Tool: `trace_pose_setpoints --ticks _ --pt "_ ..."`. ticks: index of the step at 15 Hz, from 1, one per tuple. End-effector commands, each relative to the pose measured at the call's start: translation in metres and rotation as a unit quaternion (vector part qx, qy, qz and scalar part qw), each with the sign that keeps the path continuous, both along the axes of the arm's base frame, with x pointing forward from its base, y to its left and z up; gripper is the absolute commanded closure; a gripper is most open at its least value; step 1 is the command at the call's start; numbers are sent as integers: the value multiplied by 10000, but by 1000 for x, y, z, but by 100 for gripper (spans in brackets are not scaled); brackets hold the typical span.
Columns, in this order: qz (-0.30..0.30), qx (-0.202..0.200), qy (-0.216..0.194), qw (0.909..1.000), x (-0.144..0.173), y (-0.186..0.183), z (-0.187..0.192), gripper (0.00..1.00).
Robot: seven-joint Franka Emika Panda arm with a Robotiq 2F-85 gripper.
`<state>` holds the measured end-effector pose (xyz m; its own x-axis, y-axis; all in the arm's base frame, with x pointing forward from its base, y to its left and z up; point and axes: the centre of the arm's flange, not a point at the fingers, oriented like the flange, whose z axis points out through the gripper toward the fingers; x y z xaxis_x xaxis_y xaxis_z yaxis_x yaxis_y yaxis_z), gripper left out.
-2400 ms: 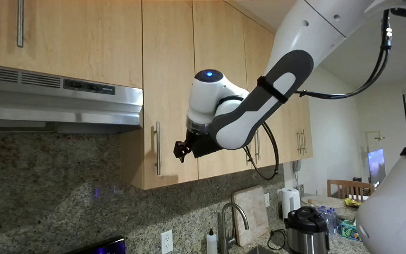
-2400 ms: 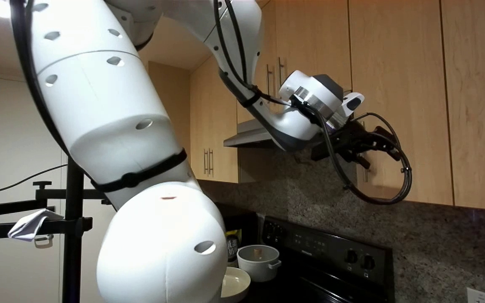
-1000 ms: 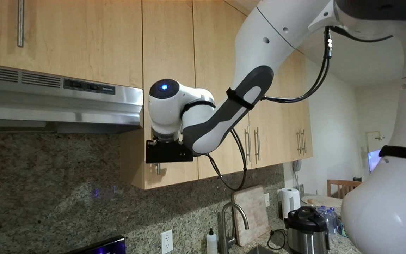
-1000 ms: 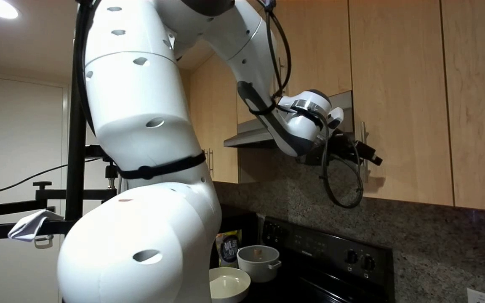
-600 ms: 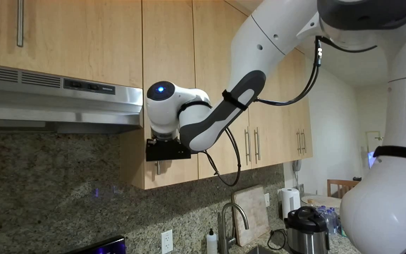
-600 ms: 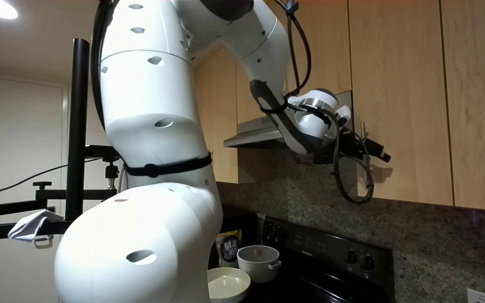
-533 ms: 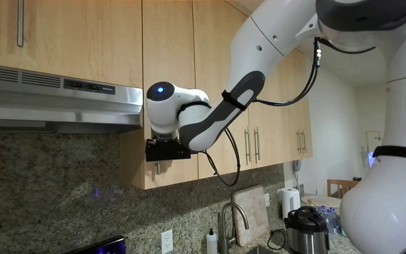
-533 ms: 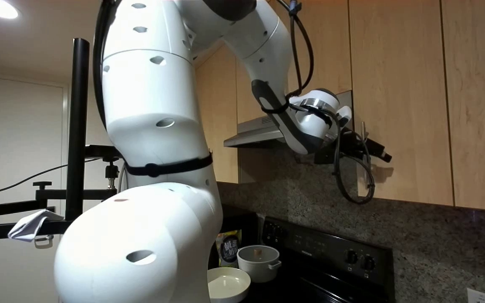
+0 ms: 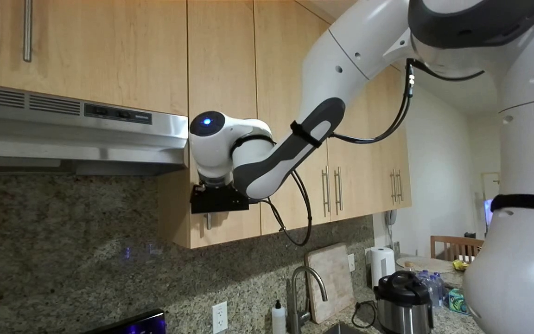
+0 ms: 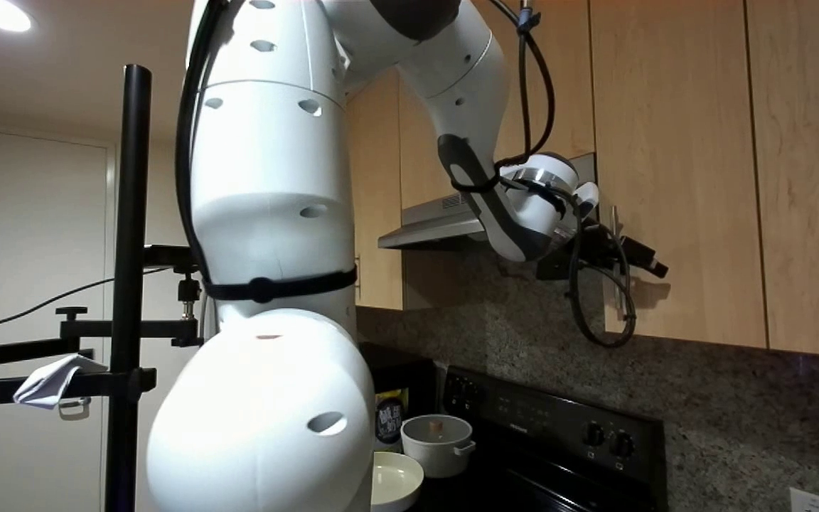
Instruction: Open the cupboard door
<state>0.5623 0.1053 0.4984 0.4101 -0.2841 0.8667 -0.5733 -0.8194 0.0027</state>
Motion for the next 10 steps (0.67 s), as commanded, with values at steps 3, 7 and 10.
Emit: trace_pose_setpoints --ticks 3,7,10 --pt "-485 6 -99 9988 3 -33 1 0" --pt "-594 143 -163 9980 -10 -44 6 0" --pt "-662 170 -225 9974 -20 -46 11 0"
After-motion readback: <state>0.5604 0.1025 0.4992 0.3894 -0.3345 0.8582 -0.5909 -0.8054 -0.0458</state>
